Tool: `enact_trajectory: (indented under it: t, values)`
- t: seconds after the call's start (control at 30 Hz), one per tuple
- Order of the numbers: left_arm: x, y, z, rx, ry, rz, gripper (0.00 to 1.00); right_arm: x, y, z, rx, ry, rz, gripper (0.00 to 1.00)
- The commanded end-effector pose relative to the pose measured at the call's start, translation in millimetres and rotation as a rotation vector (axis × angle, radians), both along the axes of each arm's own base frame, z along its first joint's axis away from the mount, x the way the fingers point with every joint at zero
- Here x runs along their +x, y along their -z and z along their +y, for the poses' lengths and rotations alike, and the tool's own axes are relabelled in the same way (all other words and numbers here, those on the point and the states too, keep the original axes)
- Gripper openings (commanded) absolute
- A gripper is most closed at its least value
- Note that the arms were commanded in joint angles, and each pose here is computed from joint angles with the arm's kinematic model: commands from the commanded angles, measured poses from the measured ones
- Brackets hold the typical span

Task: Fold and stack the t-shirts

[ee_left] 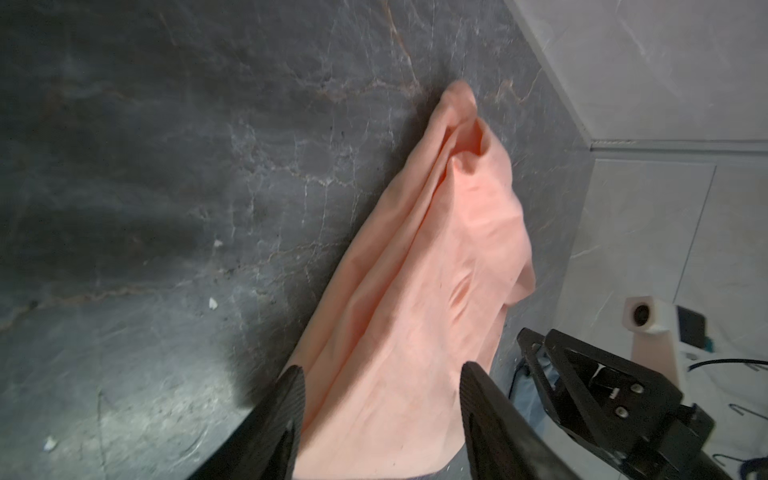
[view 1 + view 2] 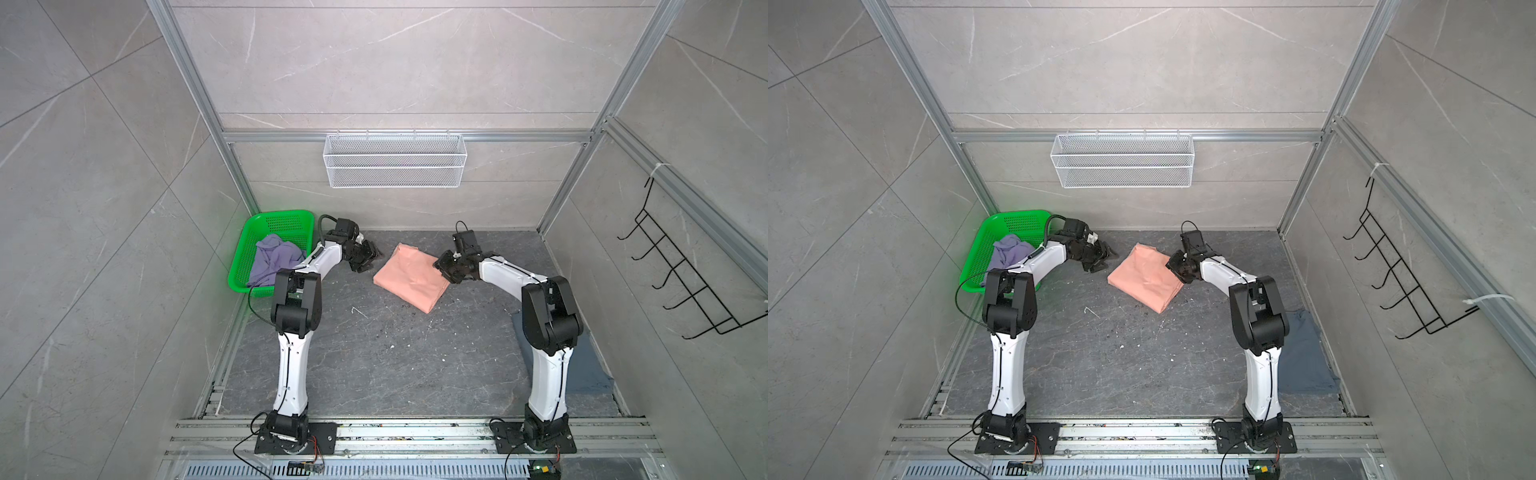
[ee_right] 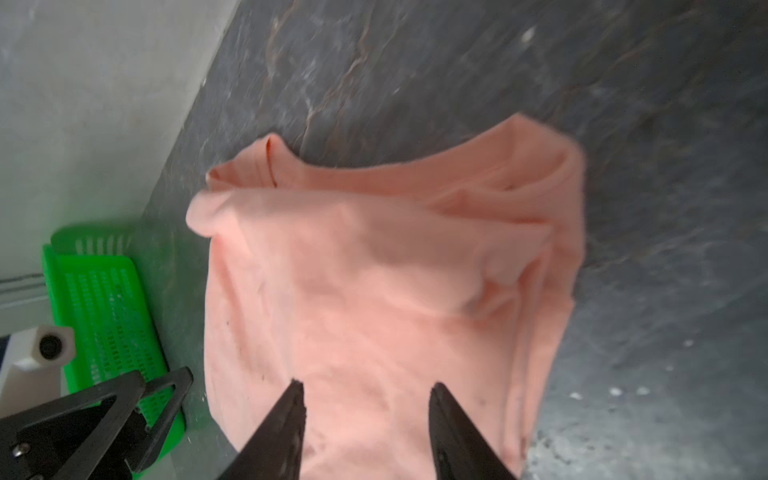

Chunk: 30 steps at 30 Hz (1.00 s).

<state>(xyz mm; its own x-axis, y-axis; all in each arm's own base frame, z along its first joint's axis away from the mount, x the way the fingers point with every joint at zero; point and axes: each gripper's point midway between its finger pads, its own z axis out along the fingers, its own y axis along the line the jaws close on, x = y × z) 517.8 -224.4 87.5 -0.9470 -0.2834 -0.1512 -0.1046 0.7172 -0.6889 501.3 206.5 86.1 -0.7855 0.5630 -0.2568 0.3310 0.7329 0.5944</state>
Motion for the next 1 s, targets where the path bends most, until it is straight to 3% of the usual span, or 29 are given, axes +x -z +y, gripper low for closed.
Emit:
enact_trajectory:
  t: [0.0,0.27,0.43,0.57,0.8,0.97]
  values:
    - [-21.8,-1.0,0.8,0.054,0.067,0.003,0.61,-3.6,9.7,5.4,-0.095,-0.049,0.034,0.50]
    - [-59.5,27.7,-11.6,0.107,0.109,0.087,0.49,-15.0,41.4,4.9,-0.219,-0.092,0.132,0.48]
    - [-107.9,42.2,-29.2,0.145,0.192,0.165,0.41,-27.2,49.8,-15.8,-0.325,-0.115,0.185,0.48]
    - [-151.1,49.7,-31.7,0.215,0.258,0.225,0.39,-33.6,35.9,-31.7,-0.354,-0.124,0.150,0.51]
    - [-181.3,17.8,-36.5,0.146,0.252,0.202,0.56,-55.3,-14.4,-54.5,-0.329,-0.090,0.056,0.59]
    - [-185.6,6.4,-49.3,0.058,0.212,0.215,0.65,-97.6,-21.5,-49.4,-0.121,0.034,0.060,0.67]
